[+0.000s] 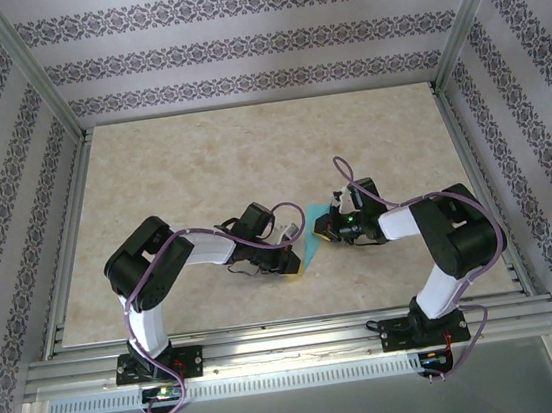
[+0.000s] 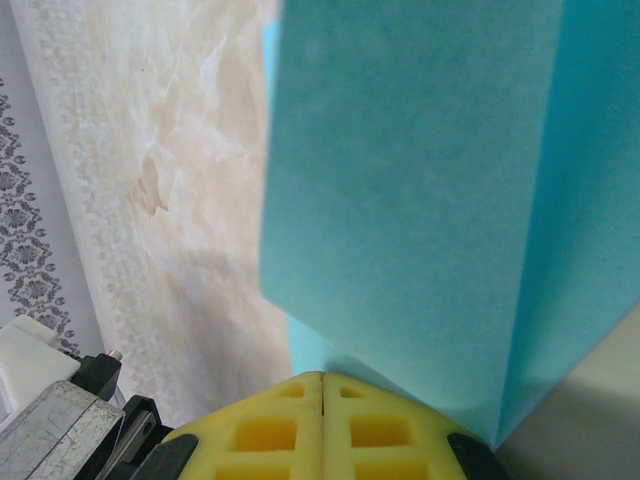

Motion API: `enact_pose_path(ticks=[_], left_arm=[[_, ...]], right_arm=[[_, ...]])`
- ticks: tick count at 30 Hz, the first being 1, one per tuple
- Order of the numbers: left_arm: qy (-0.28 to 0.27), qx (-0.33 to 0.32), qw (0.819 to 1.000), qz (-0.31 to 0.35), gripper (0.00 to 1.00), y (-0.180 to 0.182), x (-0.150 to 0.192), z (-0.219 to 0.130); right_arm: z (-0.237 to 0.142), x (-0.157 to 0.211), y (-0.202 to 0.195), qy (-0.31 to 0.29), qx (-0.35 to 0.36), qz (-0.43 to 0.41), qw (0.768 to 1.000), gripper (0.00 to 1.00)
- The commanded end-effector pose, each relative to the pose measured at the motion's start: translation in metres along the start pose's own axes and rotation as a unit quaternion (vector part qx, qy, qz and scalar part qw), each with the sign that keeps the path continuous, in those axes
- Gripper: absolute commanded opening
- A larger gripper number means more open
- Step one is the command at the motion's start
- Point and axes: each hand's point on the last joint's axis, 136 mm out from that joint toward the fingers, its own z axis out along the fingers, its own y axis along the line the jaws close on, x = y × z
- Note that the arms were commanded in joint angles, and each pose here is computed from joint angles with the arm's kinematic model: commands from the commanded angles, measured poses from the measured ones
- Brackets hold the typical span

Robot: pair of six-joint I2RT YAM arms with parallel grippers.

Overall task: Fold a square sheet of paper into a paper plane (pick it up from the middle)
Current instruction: Fold the wing for the fifth time at the center of the table.

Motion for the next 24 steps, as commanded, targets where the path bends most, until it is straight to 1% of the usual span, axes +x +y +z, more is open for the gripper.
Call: enact_pose_path(ticks=[1, 3, 5, 6, 9, 12, 14, 15, 17, 20, 22, 24], left_arm=[[0.050, -0.003, 0.999, -0.014, 0.01, 0.000, 0.027, -0.001], [0.051, -0.002, 0.999, -0.004, 0.05, -0.003, 0.028, -0.004], [0.046, 0.015, 0.999, 0.012, 0.08, -0.014, 0.027, -0.008], [0.040, 0.023, 0.999, 0.019, 0.10, -0.019, 0.026, -0.011], [0.016, 0.045, 0.998, 0.037, 0.12, -0.034, 0.018, -0.018], [-0.041, 0.048, 0.997, 0.040, 0.12, -0.041, -0.005, -0.026], [-0.086, 0.057, 0.994, 0.035, 0.12, -0.047, -0.029, -0.034], [-0.104, 0.068, 0.992, 0.031, 0.09, -0.052, -0.042, -0.037], [-0.124, 0.086, 0.988, 0.027, 0.09, -0.061, -0.063, -0.039], [-0.125, 0.101, 0.987, 0.016, 0.06, -0.069, -0.087, -0.032], [-0.118, 0.101, 0.988, -0.013, 0.05, -0.062, -0.093, -0.024], [-0.098, 0.100, 0.990, -0.030, 0.04, -0.056, -0.092, -0.015]], right_arm=[[0.000, 0.004, -0.034, -0.010, 0.073, 0.015, 0.997, 0.06], [0.000, 0.004, -0.034, -0.008, 0.073, 0.015, 0.997, 0.06], [0.001, 0.005, -0.034, -0.008, 0.071, 0.015, 0.997, 0.06], [0.001, 0.005, -0.033, -0.007, 0.069, 0.014, 0.997, 0.06], [0.001, 0.005, -0.031, -0.005, 0.066, 0.012, 0.998, 0.06], [0.001, 0.006, -0.030, -0.004, 0.063, 0.010, 0.998, 0.06], [0.001, 0.006, -0.030, -0.005, 0.062, 0.008, 0.998, 0.06], [0.001, 0.007, -0.029, -0.004, 0.062, 0.008, 0.998, 0.06], [0.001, 0.007, -0.030, -0.003, 0.062, 0.009, 0.998, 0.06], [0.002, 0.008, -0.029, -0.001, 0.061, 0.009, 0.998, 0.06], [0.003, 0.008, -0.029, -0.001, 0.061, 0.009, 0.998, 0.06], [0.004, 0.008, -0.028, 0.001, 0.061, 0.010, 0.998, 0.06]])
